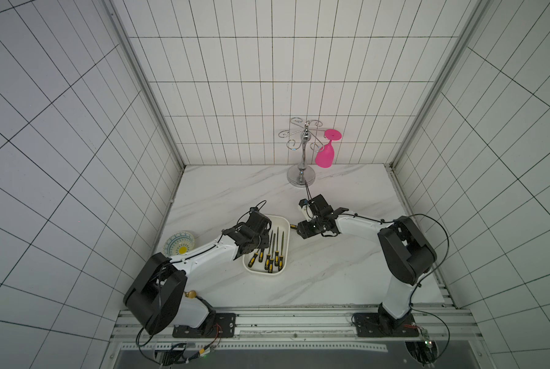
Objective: Put the file tool into the storage box
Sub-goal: Place the file tool in the storage box, then pick up the file tool from the center of the board.
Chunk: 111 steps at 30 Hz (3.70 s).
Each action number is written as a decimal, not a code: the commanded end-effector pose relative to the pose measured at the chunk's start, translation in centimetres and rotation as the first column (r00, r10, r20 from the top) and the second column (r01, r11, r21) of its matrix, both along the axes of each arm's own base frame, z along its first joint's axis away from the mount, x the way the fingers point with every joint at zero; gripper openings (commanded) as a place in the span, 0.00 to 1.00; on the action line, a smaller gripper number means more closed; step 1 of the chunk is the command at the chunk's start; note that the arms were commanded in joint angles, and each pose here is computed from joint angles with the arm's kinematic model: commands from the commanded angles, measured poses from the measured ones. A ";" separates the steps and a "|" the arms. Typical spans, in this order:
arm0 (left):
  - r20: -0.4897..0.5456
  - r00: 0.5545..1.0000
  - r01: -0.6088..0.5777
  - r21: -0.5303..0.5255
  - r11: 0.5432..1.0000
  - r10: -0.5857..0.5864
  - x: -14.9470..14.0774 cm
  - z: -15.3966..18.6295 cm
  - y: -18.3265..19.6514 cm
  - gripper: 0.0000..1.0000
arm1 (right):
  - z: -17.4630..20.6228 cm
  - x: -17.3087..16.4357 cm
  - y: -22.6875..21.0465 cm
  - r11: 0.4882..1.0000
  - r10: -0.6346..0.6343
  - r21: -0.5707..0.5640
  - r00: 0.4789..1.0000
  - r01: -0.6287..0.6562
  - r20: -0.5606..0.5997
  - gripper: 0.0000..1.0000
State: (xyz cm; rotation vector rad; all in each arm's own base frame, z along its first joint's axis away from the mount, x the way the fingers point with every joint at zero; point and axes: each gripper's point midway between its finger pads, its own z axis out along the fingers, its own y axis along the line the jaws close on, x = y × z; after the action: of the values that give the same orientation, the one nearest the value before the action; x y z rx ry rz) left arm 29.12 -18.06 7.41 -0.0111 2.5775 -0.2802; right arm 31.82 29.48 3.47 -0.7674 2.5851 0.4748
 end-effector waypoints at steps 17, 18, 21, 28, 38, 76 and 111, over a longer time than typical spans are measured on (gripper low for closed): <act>0.060 0.998 -0.017 -0.017 1.000 0.018 0.5 1.1 0.3 0.51 | -3.5 1.4 3.7 0.999 0.047 -0.017 0.998 -0.047 -0.036 0.55; 0.061 0.998 -0.019 -0.018 1.000 0.020 0.5 1.2 0.3 0.51 | -3.7 1.4 3.8 0.999 0.047 -0.016 0.998 -0.047 -0.041 0.55; 0.062 0.998 -0.019 -0.019 1.000 0.020 0.4 1.2 0.4 0.51 | -4.2 1.8 4.1 0.998 0.051 -0.021 0.998 -0.052 -0.046 0.54; 0.069 0.997 -0.035 -0.020 0.999 0.036 0.2 1.3 0.9 0.51 | -5.3 0.7 4.0 0.997 0.067 -0.026 0.994 -0.070 -0.091 0.45; 0.077 0.996 -0.050 -0.024 0.998 0.052 0.7 1.5 1.1 0.51 | -5.5 -0.8 2.4 0.992 0.065 -0.103 0.993 -0.075 -0.096 0.07; 0.248 0.968 0.160 -0.531 0.832 -0.028 6.2 10.5 -8.9 0.75 | 12.1 -7.4 1.6 0.970 0.168 0.168 0.984 -0.177 0.066 0.00; 0.235 0.972 0.139 -0.553 0.821 -0.006 6.6 10.7 -7.1 0.00 | 14.2 -6.2 0.6 0.982 0.085 0.152 0.981 -0.111 0.173 0.48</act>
State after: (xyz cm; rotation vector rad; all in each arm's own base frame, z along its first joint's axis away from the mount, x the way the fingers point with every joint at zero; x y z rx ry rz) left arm 36.22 -26.66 17.09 -0.1259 2.1990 -1.1112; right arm 25.01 30.51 16.26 -0.8908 2.3762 0.6434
